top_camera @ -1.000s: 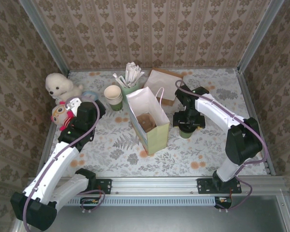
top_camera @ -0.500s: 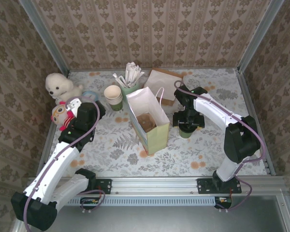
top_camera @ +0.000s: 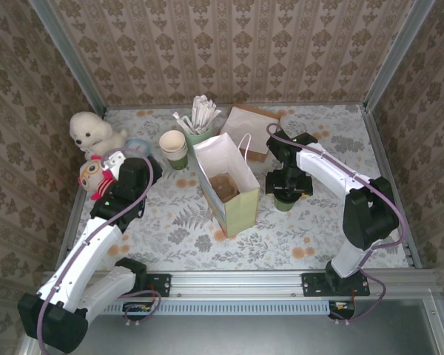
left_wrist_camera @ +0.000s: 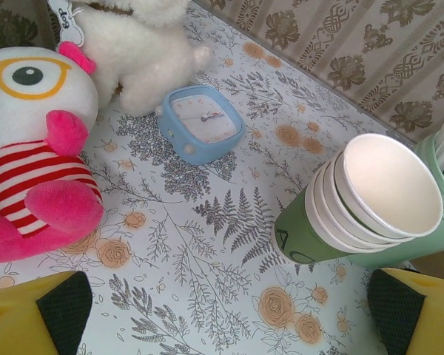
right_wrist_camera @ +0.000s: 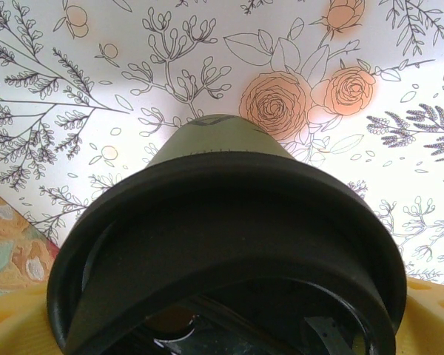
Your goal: Pack the takeout coffee
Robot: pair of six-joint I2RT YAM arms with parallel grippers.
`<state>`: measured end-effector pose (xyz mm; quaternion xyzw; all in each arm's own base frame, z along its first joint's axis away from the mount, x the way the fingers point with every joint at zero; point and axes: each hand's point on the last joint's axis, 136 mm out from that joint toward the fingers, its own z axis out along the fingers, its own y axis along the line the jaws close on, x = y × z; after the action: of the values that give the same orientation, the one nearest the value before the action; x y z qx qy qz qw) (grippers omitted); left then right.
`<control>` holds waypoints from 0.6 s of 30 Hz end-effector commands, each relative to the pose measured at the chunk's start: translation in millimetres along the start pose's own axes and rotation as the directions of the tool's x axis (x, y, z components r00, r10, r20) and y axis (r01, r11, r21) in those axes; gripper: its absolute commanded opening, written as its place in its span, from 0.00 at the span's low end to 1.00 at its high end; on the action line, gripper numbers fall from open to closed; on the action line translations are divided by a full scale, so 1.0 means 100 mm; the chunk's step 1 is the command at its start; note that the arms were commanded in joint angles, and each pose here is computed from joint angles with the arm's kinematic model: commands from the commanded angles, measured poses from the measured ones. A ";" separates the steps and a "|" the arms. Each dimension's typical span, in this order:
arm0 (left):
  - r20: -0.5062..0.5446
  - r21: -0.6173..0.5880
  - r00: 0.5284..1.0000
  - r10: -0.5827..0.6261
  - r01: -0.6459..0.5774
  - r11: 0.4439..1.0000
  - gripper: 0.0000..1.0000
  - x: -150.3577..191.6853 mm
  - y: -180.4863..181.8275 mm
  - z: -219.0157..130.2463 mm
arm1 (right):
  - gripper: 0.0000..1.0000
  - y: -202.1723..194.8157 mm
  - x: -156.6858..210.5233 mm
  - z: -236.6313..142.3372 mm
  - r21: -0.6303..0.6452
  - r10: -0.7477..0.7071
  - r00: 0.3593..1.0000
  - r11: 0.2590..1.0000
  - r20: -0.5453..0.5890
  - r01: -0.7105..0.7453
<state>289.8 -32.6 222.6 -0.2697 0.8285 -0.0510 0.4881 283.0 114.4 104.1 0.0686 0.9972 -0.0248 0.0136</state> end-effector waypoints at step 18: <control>-0.003 0.009 1.000 0.000 0.000 1.000 1.00 0.00 0.01 0.03 | 0.69 -0.14 -0.01 -0.10 0.043 -0.010 0.999 0.999 0.036 0.008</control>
<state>290.5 -30.8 221.9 -0.2731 0.8279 -0.0523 0.4872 286.2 112.6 100.1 0.0665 0.9972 -0.0291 0.0167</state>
